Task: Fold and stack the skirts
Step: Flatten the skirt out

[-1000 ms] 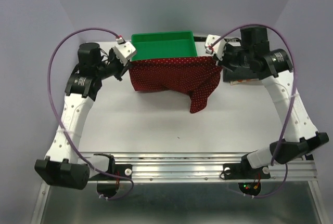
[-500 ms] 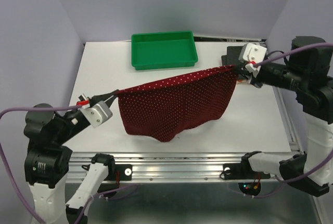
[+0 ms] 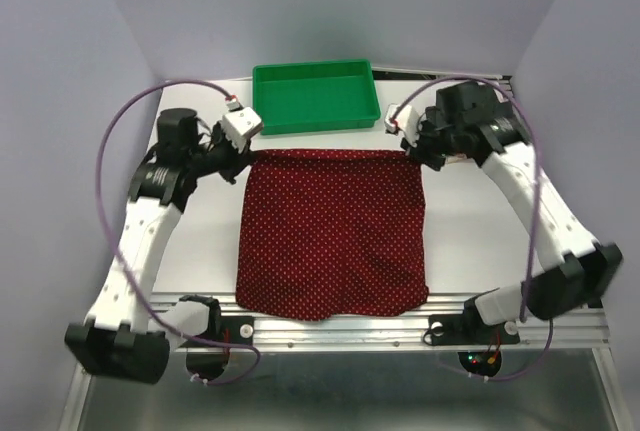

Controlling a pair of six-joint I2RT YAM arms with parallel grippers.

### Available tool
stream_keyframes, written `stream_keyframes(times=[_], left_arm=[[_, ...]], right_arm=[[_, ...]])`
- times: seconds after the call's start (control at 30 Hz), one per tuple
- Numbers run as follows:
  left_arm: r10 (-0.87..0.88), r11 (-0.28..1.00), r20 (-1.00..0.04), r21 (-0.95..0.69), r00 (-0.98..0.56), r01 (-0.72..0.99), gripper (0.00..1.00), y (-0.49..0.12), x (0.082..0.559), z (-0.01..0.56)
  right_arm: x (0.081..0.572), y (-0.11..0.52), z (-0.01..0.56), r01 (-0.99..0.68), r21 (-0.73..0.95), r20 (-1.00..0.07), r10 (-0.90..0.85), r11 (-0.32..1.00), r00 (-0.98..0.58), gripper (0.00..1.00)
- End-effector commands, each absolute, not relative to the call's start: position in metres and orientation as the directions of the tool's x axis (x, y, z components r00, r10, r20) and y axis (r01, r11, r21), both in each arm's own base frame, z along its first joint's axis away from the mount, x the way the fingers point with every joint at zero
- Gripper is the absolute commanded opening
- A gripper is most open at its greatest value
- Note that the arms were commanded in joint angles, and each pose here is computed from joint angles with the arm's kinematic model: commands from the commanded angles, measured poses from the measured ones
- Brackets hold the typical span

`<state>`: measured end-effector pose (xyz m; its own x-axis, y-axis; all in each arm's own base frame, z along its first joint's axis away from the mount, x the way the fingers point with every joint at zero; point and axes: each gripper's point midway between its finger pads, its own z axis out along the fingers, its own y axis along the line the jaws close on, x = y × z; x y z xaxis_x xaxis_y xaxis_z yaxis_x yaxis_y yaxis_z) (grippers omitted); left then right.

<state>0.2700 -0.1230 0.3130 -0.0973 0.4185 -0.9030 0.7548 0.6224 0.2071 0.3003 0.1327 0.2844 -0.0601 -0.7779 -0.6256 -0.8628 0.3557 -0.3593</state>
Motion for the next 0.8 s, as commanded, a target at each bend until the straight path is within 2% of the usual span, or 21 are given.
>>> stream_keyframes(times=[0.0,0.1,0.17,0.27,0.33,0.37,0.4,0.43,0.47,0.5,0.53,0.57,0.6,0.63,0.77], left_arm=[[0.456,0.733,-0.846,0.183,-0.275,0.655,0.0,-0.103,0.336,0.251],[0.451,0.746,-0.836,0.162,-0.312,0.646,0.04,-0.106,0.364,0.223],[0.451,0.76,-0.823,0.151,-0.345,0.632,0.09,-0.107,0.387,0.199],[0.438,0.783,-0.811,0.13,-0.389,0.609,0.1,-0.108,0.416,0.18],[0.422,0.802,-0.798,0.107,-0.43,0.588,0.11,-0.109,0.433,0.166],[0.413,0.811,-0.806,0.113,-0.424,0.574,0.14,-0.109,0.444,0.172],[0.401,0.82,-0.798,0.093,-0.451,0.565,0.16,-0.11,0.45,0.162],[0.391,0.827,-0.798,0.085,-0.459,0.556,0.22,-0.11,0.454,0.162],[0.381,0.833,-0.802,0.081,-0.461,0.547,0.26,-0.111,0.46,0.164],[0.364,0.84,-0.807,0.068,-0.466,0.539,0.42,-0.112,0.462,0.166],[0.363,0.838,-0.809,0.068,-0.463,0.541,0.42,-0.113,0.462,0.168],[0.354,0.842,-0.812,0.06,-0.464,0.537,0.63,-0.113,0.461,0.171],[0.353,0.845,-0.813,0.063,-0.464,0.532,0.65,-0.112,0.46,0.173],[0.351,0.849,-0.822,0.078,-0.448,0.523,0.72,-0.11,0.456,0.184],[0.367,0.864,-0.827,0.134,-0.425,0.486,0.72,-0.096,0.435,0.204]], right_arm=[[0.376,0.11,0.243,-0.787,-0.447,-0.528,-0.835,0.425,-0.152,0.01],[0.408,0.12,0.219,-0.799,-0.421,-0.521,-0.835,0.43,-0.175,0.01],[0.429,0.127,0.181,-0.825,-0.37,-0.494,-0.843,0.427,-0.214,0.01],[0.461,0.133,0.149,-0.815,-0.347,-0.48,-0.834,0.465,-0.271,0.07],[0.484,0.138,0.147,-0.79,-0.364,-0.499,-0.82,0.492,-0.281,0.23],[0.493,0.139,0.131,-0.778,-0.345,-0.496,-0.806,0.525,-0.324,0.43],[0.498,0.14,0.128,-0.772,-0.341,-0.499,-0.799,0.537,-0.336,0.5],[0.509,0.143,0.136,-0.755,-0.354,-0.516,-0.788,0.552,-0.335,0.52],[0.514,0.144,0.131,-0.741,-0.342,-0.522,-0.773,0.578,-0.361,0.62],[0.518,0.143,0.133,-0.729,-0.347,-0.527,-0.766,0.59,-0.369,0.68],[0.522,0.143,0.137,-0.715,-0.356,-0.532,-0.76,0.601,-0.374,0.72],[0.525,0.14,0.144,-0.692,-0.372,-0.536,-0.751,0.619,-0.384,0.8],[0.527,0.138,0.153,-0.674,-0.389,-0.546,-0.747,0.628,-0.38,0.83],[0.527,0.135,0.16,-0.658,-0.403,-0.551,-0.743,0.636,-0.38,0.84],[0.505,0.133,0.185,-0.657,-0.397,-0.582,-0.73,0.64,-0.359,0.85]])
